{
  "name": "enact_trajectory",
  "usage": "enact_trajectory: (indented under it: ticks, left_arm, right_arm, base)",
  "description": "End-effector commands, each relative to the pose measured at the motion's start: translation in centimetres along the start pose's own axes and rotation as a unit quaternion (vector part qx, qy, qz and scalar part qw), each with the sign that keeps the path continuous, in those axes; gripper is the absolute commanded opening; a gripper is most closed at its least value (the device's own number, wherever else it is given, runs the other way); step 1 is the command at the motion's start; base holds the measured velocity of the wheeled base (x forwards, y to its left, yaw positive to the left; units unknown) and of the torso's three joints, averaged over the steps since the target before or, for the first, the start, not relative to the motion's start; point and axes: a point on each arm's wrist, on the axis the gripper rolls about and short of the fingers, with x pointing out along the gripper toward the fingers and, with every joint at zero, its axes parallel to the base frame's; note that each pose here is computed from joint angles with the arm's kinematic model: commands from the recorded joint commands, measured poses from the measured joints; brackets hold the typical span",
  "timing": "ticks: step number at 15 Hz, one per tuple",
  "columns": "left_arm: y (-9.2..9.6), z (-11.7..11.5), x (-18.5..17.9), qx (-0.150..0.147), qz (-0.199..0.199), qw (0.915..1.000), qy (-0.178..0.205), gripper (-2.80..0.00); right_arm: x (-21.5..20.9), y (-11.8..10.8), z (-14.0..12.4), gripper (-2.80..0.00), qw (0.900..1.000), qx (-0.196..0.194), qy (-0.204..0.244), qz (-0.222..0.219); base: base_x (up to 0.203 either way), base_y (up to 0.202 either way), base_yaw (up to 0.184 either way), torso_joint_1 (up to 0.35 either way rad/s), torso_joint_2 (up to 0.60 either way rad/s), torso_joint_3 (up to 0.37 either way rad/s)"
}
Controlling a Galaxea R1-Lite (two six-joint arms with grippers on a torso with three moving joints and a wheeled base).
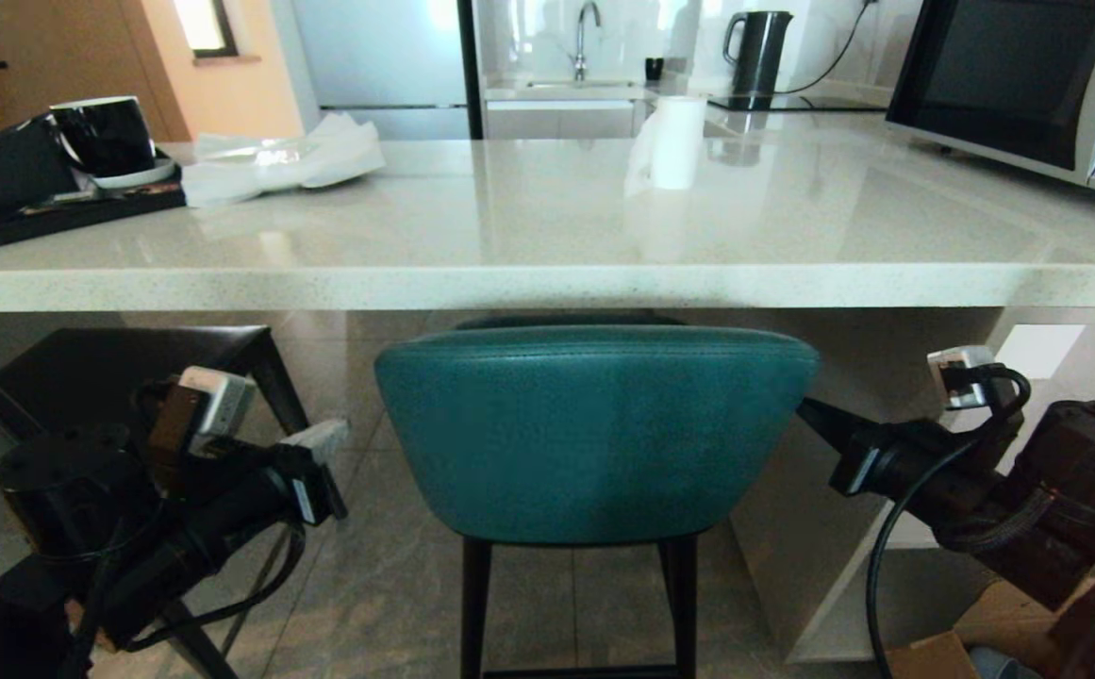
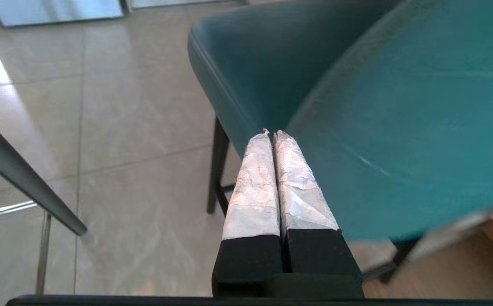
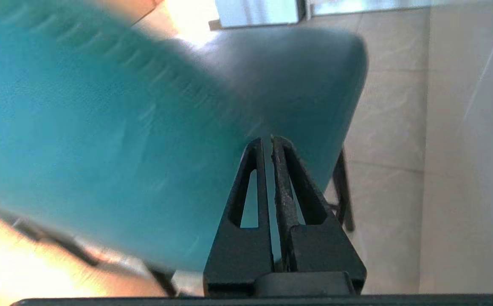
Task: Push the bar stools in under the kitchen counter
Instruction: Pull the blue chair out from under the dining table
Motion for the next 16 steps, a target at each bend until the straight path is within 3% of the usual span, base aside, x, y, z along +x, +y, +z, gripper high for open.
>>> enact_trajectory:
  ticks: [1,4,8,16]
  left_arm:
    - [-0.5,-2.1,2.0,-0.002,0.007,0.9996,0.029,-2.80]
    - [-1.5,-1.2,3.9,0.002,0.022,0.9997,-0.007,-2.80]
    - [-2.7,-1.1,5.8,0.003,0.048,0.9986,-0.024,-2.80]
    - [-3.2,0.0,7.1,0.001,0.043,0.9977,-0.052,-2.80]
  right_arm:
    - [0.9,-0.6,-0.2,-2.80,1.000,-0.001,-0.004,-0.004]
    - [2.6,-1.2,0.0,-2.80,1.000,-0.006,-0.016,-0.005]
    - [4.9,-1.7,-0.7,-2.80,1.000,-0.016,-0.020,0.001]
    - [6.1,0.3,-0.7,-2.80,0.999,-0.019,-0.026,0.039]
  base:
    - [0.000,0.000,0.000,0.000,0.00,0.000]
    - [0.000,0.000,0.000,0.000,0.00,0.000]
    - [0.000,0.000,0.000,0.000,0.00,0.000]
    - [0.000,0.000,0.000,0.000,0.00,0.000]
